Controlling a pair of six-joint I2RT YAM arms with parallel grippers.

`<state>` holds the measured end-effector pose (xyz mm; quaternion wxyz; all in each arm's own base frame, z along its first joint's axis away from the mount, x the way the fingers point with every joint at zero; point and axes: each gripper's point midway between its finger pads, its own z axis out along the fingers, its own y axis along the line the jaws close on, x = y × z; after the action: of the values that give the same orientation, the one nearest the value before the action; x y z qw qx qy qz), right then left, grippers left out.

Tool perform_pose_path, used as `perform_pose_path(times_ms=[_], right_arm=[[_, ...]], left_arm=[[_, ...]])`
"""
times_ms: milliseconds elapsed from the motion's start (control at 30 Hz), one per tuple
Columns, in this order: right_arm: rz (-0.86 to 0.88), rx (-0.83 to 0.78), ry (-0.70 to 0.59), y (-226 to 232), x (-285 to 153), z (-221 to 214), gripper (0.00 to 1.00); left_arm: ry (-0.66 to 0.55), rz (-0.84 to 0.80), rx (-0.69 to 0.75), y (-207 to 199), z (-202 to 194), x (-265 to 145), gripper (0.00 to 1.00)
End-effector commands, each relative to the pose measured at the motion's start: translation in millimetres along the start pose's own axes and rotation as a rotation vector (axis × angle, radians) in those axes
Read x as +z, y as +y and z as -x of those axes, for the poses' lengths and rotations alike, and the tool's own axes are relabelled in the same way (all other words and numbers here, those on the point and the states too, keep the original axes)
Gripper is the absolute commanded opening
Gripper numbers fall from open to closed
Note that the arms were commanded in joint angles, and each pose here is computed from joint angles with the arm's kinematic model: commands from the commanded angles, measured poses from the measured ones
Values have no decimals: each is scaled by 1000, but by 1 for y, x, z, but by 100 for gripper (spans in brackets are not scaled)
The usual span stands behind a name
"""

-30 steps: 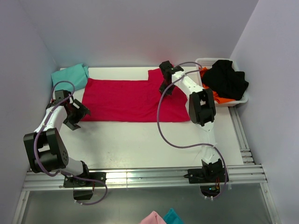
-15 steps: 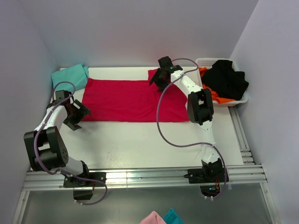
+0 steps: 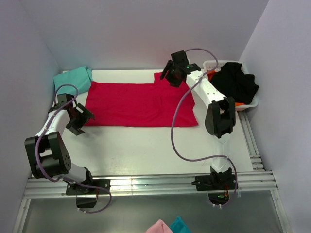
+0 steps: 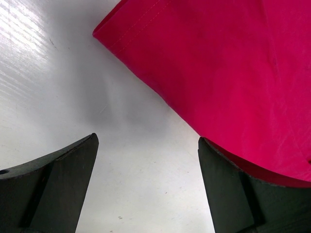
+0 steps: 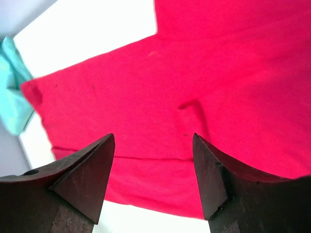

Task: Fold and stack the t-shirts
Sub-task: Fold the tshirt

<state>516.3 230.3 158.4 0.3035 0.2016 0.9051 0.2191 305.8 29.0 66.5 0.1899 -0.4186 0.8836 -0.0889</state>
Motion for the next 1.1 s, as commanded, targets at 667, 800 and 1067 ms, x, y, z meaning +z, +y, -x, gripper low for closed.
perform_pose_path(times_ms=[667, 800, 1067], right_arm=[[-421, 126, 146, -193, -82, -143, 69], [-441, 126, 150, -195, -75, -140, 69], [-493, 133, 150, -211, -69, -135, 69]], left_arm=[[-47, 37, -119, 1, 14, 24, 91], [-65, 61, -151, -1, 25, 33, 91], [-49, 76, -175, -12, 40, 57, 87]])
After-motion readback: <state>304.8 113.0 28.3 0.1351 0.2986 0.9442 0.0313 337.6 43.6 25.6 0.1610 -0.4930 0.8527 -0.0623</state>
